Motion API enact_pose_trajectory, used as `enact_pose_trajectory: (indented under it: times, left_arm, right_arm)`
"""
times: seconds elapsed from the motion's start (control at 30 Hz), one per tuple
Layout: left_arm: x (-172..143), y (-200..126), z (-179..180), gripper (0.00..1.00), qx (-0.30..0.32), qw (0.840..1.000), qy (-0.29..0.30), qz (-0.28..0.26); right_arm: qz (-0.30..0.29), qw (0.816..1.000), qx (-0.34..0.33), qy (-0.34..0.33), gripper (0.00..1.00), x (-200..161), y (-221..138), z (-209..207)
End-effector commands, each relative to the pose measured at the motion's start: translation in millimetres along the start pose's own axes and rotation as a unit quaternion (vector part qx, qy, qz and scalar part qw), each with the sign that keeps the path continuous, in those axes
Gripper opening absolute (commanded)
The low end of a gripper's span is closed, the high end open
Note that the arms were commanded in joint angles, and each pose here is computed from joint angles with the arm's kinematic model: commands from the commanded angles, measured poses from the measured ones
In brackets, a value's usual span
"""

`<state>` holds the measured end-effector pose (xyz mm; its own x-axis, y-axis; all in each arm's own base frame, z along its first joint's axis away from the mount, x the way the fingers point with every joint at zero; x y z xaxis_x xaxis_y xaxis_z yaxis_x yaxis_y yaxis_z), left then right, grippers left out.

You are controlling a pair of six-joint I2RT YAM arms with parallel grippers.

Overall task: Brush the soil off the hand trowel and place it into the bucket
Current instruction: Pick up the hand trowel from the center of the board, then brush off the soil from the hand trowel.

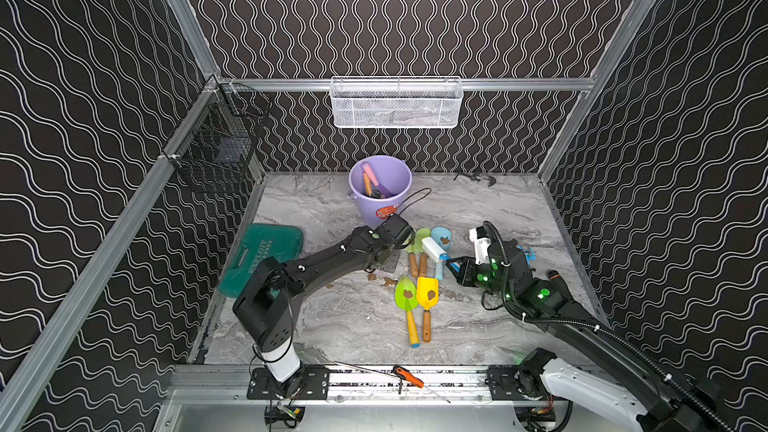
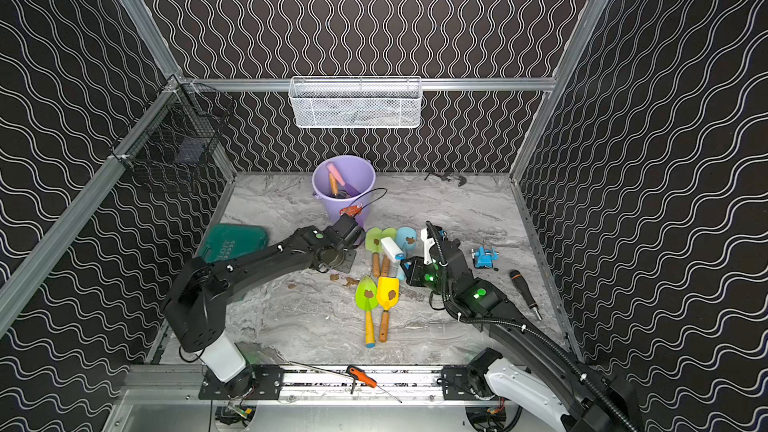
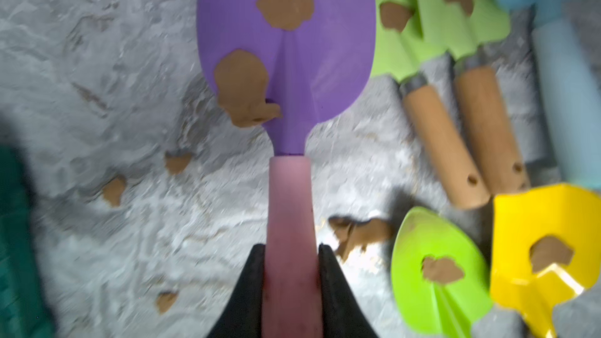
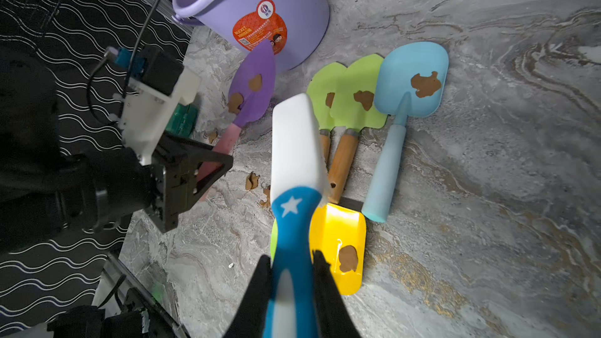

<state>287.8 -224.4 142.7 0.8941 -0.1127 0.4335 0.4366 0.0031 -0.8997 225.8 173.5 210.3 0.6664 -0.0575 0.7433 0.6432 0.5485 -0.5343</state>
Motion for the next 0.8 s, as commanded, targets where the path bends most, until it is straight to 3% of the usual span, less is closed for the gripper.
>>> enact_pose_trajectory:
  times: [0.0,0.17,0.27,0.47,0.77]
  left_arm:
    - [-26,-17,18,0.0,0.014,0.998,0.024,0.061]
    - [-56,-61,23,0.0,-0.072,0.991,0.008,0.11]
    - [-71,-79,29,0.0,-0.087,0.985,0.027,0.145]
    - [-80,-89,42,0.0,-0.066,0.984,0.04,0.162]
    - [-83,-88,45,0.0,-0.07,0.986,0.036,0.149]
  right_arm:
    - [-0.023,0.999,0.038,-0.014,0.0,12,-5,14]
    - [-0.021,0.994,0.103,-0.028,0.0,9,-14,32]
    - [-0.009,0.99,0.131,-0.05,0.0,4,-18,48]
    - [0.012,0.976,0.17,-0.136,0.0,-17,-15,103]
    - [0.054,0.972,0.174,-0.147,0.0,-29,22,119]
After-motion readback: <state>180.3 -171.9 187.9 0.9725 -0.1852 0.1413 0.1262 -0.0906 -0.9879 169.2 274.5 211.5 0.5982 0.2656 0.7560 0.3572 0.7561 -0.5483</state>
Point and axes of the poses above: each gripper's point midway between its finger pads, its own y axis out along the fingers, its own z axis along the line the jaws close on, x = y × z, the point moved 4 cm from there along -y, back along the fingers, and after that the axes turned 13 degrees about -y, right-handed, at the moved point
